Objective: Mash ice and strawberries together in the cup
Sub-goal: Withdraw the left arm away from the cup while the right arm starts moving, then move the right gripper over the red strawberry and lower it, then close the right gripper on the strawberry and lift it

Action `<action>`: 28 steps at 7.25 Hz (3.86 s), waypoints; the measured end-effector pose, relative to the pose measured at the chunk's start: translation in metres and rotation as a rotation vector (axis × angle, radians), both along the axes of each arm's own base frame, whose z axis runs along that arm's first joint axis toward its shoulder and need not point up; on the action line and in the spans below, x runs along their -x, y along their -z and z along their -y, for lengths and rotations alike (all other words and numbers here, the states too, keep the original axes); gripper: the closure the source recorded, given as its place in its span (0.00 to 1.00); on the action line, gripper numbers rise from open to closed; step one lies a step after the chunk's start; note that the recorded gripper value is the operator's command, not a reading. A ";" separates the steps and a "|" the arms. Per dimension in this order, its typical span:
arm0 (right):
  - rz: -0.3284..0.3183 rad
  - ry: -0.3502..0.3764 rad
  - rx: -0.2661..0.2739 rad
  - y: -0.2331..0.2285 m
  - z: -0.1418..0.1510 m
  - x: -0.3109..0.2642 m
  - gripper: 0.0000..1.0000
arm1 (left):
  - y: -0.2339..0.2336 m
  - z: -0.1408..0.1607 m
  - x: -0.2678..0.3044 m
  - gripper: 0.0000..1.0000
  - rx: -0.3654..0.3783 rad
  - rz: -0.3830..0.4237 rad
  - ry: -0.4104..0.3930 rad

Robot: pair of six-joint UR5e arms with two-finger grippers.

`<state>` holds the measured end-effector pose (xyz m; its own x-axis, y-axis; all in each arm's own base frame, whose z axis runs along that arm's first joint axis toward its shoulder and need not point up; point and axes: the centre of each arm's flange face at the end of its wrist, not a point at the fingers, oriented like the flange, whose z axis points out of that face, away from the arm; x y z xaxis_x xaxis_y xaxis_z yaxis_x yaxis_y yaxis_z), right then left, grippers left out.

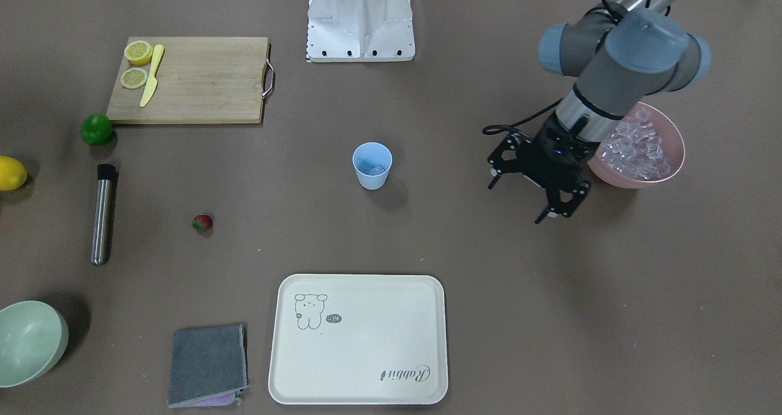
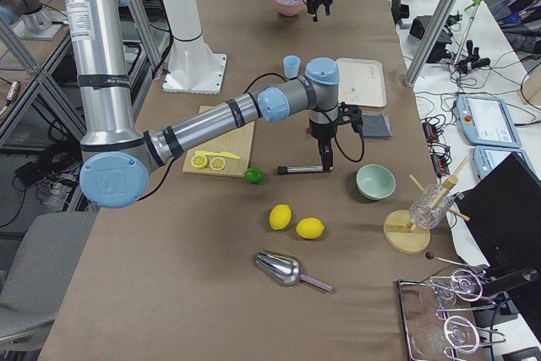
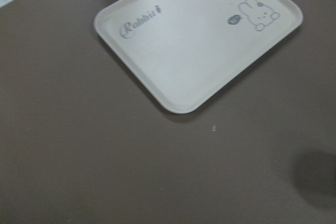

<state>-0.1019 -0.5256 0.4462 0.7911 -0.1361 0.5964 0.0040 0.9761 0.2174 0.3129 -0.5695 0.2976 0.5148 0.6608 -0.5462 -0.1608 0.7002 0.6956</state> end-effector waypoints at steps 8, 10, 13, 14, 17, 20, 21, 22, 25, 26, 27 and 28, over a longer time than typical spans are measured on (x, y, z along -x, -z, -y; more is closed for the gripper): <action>0.165 -0.075 -0.021 0.116 -0.011 0.180 0.00 | -0.109 0.035 0.212 0.03 0.177 0.058 0.085; 0.141 -0.120 0.034 0.107 -0.032 0.221 0.00 | -0.123 0.029 0.232 0.03 0.165 0.086 0.085; 0.097 -0.137 0.074 0.088 -0.045 0.254 0.01 | -0.124 0.013 0.241 0.03 0.151 0.092 0.093; 0.083 -0.147 0.094 0.079 -0.044 0.262 0.01 | -0.125 0.007 0.243 0.03 0.148 0.098 0.099; 0.043 -0.169 0.119 0.059 -0.035 0.275 0.01 | -0.126 0.002 0.246 0.03 0.139 0.115 0.115; 0.081 -0.223 0.139 0.045 -0.011 0.302 0.01 | -0.127 0.002 0.245 0.03 0.137 0.119 0.113; 0.093 -0.233 0.142 0.037 -0.006 0.309 0.01 | -0.128 0.003 0.244 0.03 0.137 0.120 0.113; 0.091 -0.237 0.144 0.031 -0.005 0.314 0.01 | -0.128 0.004 0.244 0.03 0.135 0.127 0.117; 0.083 -0.236 0.140 0.027 -0.013 0.330 0.21 | -0.125 0.005 0.243 0.03 0.123 0.144 0.132; 0.083 -0.236 0.140 0.028 -0.015 0.331 0.30 | -0.125 0.006 0.243 0.03 0.123 0.145 0.131; 0.084 -0.237 0.140 0.028 -0.016 0.332 0.53 | -0.126 0.006 0.243 0.03 0.123 0.146 0.131; 0.086 -0.238 0.139 0.028 -0.017 0.331 0.77 | -0.126 0.006 0.243 0.03 0.124 0.148 0.132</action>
<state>-0.4328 -0.5091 0.4179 0.7370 0.1352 0.6623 -0.2412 0.9679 0.0708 0.0703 -0.5750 0.4240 0.6726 0.5152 -0.5312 -0.1558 0.8003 0.5790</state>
